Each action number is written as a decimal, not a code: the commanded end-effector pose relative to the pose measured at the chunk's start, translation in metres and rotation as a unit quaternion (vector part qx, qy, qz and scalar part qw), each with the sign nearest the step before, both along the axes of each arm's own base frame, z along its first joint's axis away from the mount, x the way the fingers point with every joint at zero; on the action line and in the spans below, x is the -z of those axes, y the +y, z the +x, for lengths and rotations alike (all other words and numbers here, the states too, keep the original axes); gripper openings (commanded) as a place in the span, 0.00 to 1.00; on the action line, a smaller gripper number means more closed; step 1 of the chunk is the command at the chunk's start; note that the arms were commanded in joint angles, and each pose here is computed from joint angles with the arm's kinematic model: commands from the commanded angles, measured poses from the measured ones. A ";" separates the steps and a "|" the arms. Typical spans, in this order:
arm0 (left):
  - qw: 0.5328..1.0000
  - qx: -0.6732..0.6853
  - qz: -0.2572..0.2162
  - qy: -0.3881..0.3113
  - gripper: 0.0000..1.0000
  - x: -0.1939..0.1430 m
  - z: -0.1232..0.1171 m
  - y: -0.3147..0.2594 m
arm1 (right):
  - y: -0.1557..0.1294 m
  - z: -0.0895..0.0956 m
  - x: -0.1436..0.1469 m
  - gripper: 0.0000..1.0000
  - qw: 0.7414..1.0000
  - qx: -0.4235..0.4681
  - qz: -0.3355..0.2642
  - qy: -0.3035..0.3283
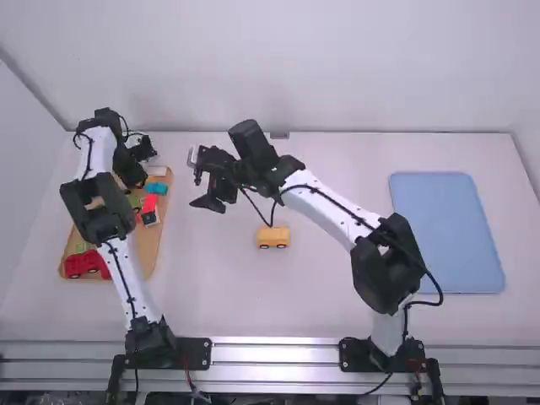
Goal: Assemble lego blocks to make yellow taxi
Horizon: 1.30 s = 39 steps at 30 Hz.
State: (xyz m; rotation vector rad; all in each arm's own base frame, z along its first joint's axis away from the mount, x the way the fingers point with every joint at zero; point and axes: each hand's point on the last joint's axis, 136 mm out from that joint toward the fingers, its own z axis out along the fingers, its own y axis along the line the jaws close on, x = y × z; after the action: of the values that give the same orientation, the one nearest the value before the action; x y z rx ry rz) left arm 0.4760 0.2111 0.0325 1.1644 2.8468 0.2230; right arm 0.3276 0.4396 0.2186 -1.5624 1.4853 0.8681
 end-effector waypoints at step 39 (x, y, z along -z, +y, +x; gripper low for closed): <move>0.999 0.039 -0.036 0.008 0.32 0.046 -0.003 -0.016 | 0.004 0.001 -0.013 0.98 1.000 0.003 0.012 0.004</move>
State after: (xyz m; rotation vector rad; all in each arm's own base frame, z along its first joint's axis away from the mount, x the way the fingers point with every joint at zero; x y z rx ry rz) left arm 0.4800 0.1965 -0.0013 1.2768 2.7459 0.1363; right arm 0.3275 0.4401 0.2190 -1.5448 1.5074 0.8834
